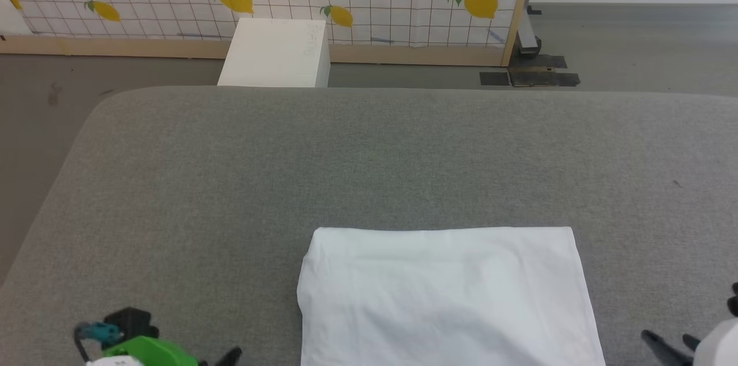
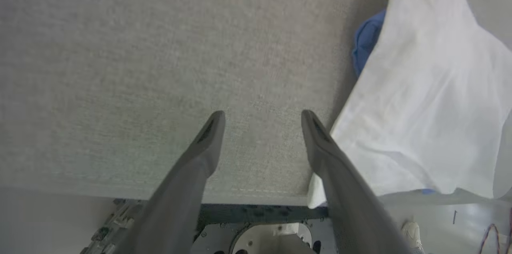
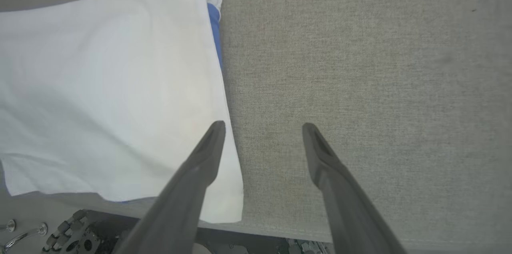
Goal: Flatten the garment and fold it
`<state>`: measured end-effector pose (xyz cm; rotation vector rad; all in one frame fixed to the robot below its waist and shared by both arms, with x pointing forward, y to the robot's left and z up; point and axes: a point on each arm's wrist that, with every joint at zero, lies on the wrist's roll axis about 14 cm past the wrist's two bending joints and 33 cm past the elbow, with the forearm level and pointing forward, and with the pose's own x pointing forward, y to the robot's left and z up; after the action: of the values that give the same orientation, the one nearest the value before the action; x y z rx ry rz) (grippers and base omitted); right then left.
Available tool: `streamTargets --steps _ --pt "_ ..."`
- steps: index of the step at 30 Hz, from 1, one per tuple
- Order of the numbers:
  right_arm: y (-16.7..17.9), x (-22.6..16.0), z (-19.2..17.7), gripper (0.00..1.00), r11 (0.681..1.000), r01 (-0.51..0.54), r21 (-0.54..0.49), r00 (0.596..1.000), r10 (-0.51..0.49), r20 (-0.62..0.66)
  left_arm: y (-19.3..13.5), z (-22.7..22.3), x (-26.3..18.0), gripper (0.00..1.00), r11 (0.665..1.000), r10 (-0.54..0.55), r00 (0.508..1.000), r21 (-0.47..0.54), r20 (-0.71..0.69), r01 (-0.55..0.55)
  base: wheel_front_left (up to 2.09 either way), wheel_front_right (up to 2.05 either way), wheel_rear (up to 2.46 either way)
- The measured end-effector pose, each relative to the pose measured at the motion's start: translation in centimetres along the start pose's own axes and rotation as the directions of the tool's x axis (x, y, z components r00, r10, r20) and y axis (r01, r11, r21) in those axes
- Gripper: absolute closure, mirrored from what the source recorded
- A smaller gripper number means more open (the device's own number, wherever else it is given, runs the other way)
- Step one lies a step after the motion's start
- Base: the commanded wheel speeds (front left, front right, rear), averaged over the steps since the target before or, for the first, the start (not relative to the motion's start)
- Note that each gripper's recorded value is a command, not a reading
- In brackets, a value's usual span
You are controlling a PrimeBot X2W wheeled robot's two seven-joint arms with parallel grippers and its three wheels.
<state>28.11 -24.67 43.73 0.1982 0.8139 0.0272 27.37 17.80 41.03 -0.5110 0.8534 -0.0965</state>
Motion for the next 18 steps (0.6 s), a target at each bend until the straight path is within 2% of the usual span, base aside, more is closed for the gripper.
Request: streamTargets --steps 3,5,8,10,11,12,14,15,16,17,18 --pt "-0.8 -0.7 2.1 0.00 1.000 0.019 0.013 0.998 -0.020 0.052 -0.7 4.2 -0.8 0.00 1.000 -0.016 0.986 0.028 0.168 0.011 0.00 0.00 0.00" --pt "-0.8 -0.7 3.5 0.00 1.000 0.020 0.010 0.996 -0.021 0.082 -1.3 7.8 -1.6 0.00 0.998 -0.040 0.948 0.067 0.315 0.020 0.00 0.00 0.00" --pt "0.0 -0.1 5.0 0.00 1.000 -0.003 0.001 0.995 0.003 0.102 -2.4 13.1 -3.5 0.00 0.987 -0.092 0.825 0.163 0.557 0.000 0.00 0.00 0.00" --pt "0.7 0.6 5.1 0.00 1.000 -0.025 -0.007 0.996 0.026 0.080 -3.0 14.9 -4.3 0.00 0.979 -0.129 0.754 0.205 0.645 -0.008 0.00 0.00 0.00" --pt "1.0 1.1 5.0 0.00 0.999 -0.038 -0.013 0.997 0.038 0.064 -3.3 15.9 -4.9 0.00 0.974 -0.148 0.703 0.226 0.696 -0.019 0.00 0.00 0.00" --pt "1.3 1.6 4.9 0.00 0.999 -0.048 -0.021 0.998 0.049 0.044 -3.6 16.4 -5.1 0.00 0.971 -0.163 0.675 0.240 0.720 -0.021 0.00 0.00 0.00" --pt "2.1 2.7 4.3 0.00 0.996 -0.081 -0.042 0.997 0.081 -0.006 -4.3 17.9 -5.9 0.00 0.959 -0.199 0.575 0.277 0.793 -0.050 0.00 0.00 0.00" --pt "2.4 3.1 4.1 0.00 0.994 -0.097 -0.048 0.995 0.096 -0.026 -4.5 18.2 -6.0 0.00 0.954 -0.212 0.547 0.293 0.810 -0.064 0.00 0.00 0.00" --pt "2.7 3.6 3.8 0.00 0.992 -0.112 -0.056 0.993 0.110 -0.048 -4.8 18.8 -6.4 0.00 0.945 -0.228 0.498 0.312 0.837 -0.093 0.00 0.00 0.00" --pt "2.8 4.2 3.4 0.00 0.990 -0.124 -0.064 0.990 0.119 -0.075 -4.9 19.2 -6.5 0.00 0.946 -0.230 0.470 0.310 0.852 -0.099 0.00 0.00 0.00" --pt "3.0 4.7 3.0 0.00 0.988 -0.137 -0.065 0.987 0.130 -0.095 -5.0 19.3 -6.3 0.00 0.937 -0.235 0.463 0.326 0.854 -0.125 0.00 0.00 0.00"
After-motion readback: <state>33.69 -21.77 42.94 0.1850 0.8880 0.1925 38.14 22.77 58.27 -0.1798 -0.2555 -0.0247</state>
